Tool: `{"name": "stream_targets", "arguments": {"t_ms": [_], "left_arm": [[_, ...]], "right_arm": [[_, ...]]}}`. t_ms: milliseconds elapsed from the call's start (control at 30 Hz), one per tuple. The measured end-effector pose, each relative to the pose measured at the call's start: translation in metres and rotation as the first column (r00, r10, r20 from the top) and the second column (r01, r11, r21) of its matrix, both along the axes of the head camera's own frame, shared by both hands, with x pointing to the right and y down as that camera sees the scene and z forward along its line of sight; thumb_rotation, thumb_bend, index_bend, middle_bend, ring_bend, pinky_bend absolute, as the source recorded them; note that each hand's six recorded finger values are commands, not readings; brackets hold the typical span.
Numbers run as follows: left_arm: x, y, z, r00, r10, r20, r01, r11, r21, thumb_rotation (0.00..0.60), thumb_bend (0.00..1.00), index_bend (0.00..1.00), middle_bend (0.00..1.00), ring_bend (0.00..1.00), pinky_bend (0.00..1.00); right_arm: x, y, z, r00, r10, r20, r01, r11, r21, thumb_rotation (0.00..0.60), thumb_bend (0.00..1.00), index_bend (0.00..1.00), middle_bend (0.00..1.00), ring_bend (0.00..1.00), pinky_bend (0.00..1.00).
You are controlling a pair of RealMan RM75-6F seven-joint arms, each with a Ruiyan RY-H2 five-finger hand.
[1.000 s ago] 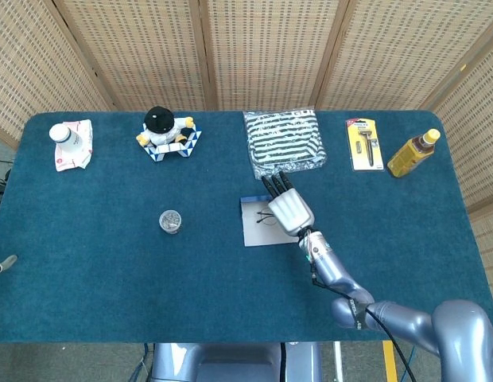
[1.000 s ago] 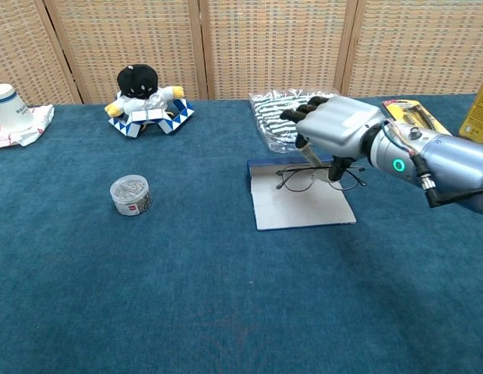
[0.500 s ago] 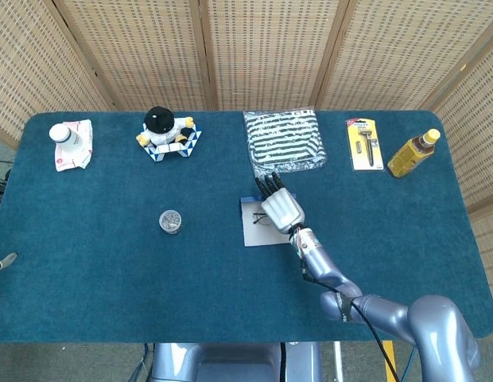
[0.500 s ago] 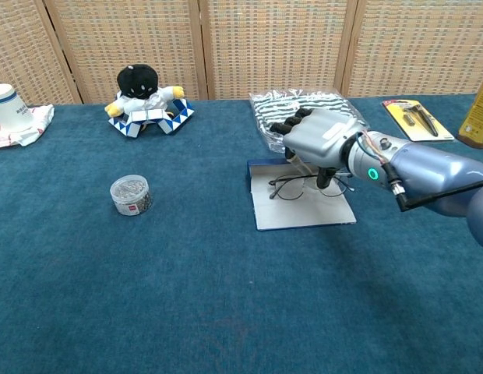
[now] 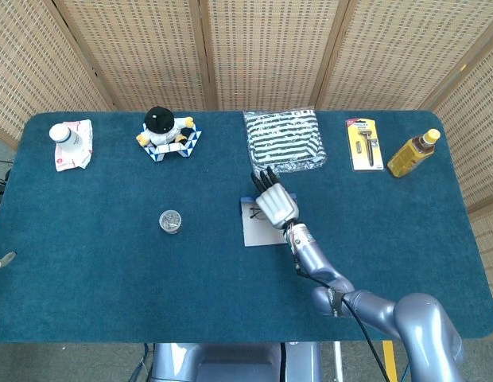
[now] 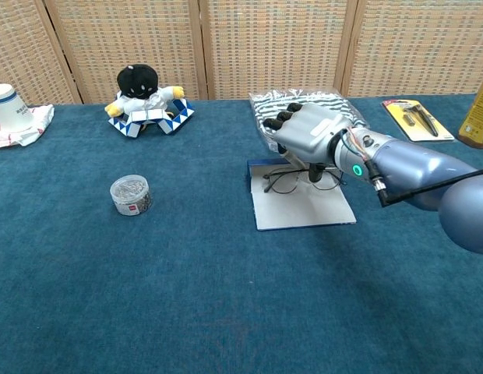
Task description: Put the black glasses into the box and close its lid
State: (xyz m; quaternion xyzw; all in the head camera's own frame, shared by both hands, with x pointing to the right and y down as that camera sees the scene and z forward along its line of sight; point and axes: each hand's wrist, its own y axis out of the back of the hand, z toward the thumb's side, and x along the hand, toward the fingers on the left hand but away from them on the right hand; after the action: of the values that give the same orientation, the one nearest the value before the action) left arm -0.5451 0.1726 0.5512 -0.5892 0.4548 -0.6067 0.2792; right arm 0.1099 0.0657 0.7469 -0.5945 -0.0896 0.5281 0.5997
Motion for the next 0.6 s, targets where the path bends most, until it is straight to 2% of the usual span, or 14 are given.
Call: {"name": "stream_targets", "arguments": {"t_ms": [67, 167, 400, 600], "left_arm": [[0.000, 0.000, 0.000, 1.000, 0.000, -0.001, 0.000, 1.000, 0.000, 0.600, 0.00, 0.00, 0.00, 0.00, 0.00], [0.000, 0.000, 0.000, 1.000, 0.002, 0.000, -0.002, 1.000, -0.001, 0.600, 0.00, 0.00, 0.00, 0.00, 0.00], [0.001, 0.000, 0.000, 1.000, 0.005, 0.000, -0.005, 1.000, -0.002, 0.600, 0.00, 0.00, 0.00, 0.00, 0.00], [0.002, 0.001, 0.002, 1.000, 0.009, 0.001, -0.009, 1.000, -0.008, 0.600, 0.00, 0.00, 0.00, 0.00, 0.00]], "right_arm": [[0.000, 0.000, 0.000, 1.000, 0.007, 0.008, -0.007, 1.000, -0.005, 0.600, 0.24, 0.45, 0.00, 0.00, 0.00], [0.000, 0.000, -0.001, 1.000, 0.018, 0.021, -0.018, 1.000, -0.016, 0.600, 0.21, 0.40, 0.00, 0.00, 0.00], [0.001, 0.001, -0.006, 0.999, 0.025, 0.041, -0.025, 1.000, -0.008, 0.600, 0.21, 0.38, 0.00, 0.00, 0.00], [0.001, 0.004, -0.020, 0.994, 0.035, 0.104, -0.035, 0.999, -0.003, 0.600, 0.21, 0.38, 0.00, 0.00, 0.00]]}}
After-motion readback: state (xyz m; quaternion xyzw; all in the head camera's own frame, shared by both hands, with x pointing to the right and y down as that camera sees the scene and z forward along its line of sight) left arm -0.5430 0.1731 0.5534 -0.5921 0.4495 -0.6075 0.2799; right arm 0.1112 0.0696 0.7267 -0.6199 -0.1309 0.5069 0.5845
